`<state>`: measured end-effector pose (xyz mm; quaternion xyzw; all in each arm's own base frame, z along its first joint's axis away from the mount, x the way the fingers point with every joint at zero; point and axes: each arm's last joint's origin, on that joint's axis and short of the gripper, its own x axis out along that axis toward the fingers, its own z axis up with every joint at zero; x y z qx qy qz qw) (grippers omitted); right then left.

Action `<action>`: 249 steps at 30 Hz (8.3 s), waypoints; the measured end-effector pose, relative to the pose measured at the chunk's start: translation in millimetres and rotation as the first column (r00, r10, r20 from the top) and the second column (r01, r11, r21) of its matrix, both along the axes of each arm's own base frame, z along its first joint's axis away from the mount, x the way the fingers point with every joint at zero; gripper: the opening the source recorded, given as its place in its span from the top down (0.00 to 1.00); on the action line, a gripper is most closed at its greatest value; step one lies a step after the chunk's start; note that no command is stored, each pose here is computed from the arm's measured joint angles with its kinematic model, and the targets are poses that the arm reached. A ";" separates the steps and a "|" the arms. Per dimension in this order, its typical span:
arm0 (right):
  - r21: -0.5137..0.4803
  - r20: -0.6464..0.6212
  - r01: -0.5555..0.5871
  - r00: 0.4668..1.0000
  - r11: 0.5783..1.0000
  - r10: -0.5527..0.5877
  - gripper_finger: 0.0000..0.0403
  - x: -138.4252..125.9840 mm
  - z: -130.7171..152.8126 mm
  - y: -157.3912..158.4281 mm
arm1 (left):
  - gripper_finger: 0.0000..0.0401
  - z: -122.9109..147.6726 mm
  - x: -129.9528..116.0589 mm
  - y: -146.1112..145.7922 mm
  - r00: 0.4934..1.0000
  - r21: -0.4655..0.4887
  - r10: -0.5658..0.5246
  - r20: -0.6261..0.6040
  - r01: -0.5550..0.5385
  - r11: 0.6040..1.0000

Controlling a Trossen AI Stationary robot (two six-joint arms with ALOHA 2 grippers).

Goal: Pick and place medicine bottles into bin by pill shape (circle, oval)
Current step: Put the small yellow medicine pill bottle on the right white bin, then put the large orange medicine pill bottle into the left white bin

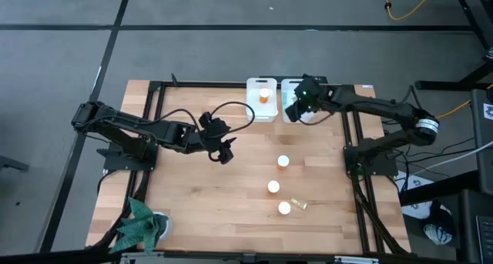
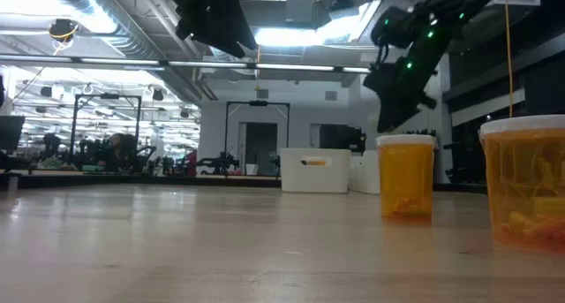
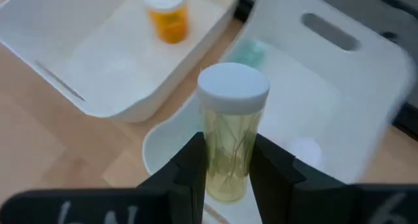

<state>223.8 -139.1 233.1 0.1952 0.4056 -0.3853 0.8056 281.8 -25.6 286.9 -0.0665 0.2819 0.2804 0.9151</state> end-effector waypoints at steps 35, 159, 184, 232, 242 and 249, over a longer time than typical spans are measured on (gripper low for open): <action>0.249 0.092 -0.267 0.963 0.931 0.252 0.51 -4.0 15.2 56.5 | 0.50 -0.1 -0.1 0.0 1.000 0.003 -0.002 -0.003 0.002 1.000; 0.065 0.061 -0.162 0.986 0.985 0.158 0.42 7.7 3.5 16.3 | 0.50 -0.4 -0.3 0.0 1.000 0.003 -0.002 -0.006 0.002 1.000; 0.086 -0.078 -0.381 0.919 0.921 0.388 0.42 -7.7 -5.1 226.7 | 0.50 -0.5 -0.5 -0.4 1.000 -0.002 0.002 -0.005 -0.002 1.000; -0.077 -0.075 -0.550 0.835 0.831 0.546 0.42 89.3 -81.8 199.6 | 0.50 -0.8 -0.7 -0.3 1.000 0.003 -0.003 -0.013 0.003 1.000; -0.092 -0.049 -0.549 0.835 0.830 0.547 0.42 92.1 -80.2 198.9 | 0.50 -0.9 -0.7 -0.3 1.000 0.004 -0.003 -0.014 0.003 1.000; -0.109 -0.023 -0.542 0.839 0.833 0.543 0.42 94.5 -78.5 199.0 | 0.50 -0.9 -0.7 -0.3 1.000 0.004 -0.003 -0.013 0.003 1.000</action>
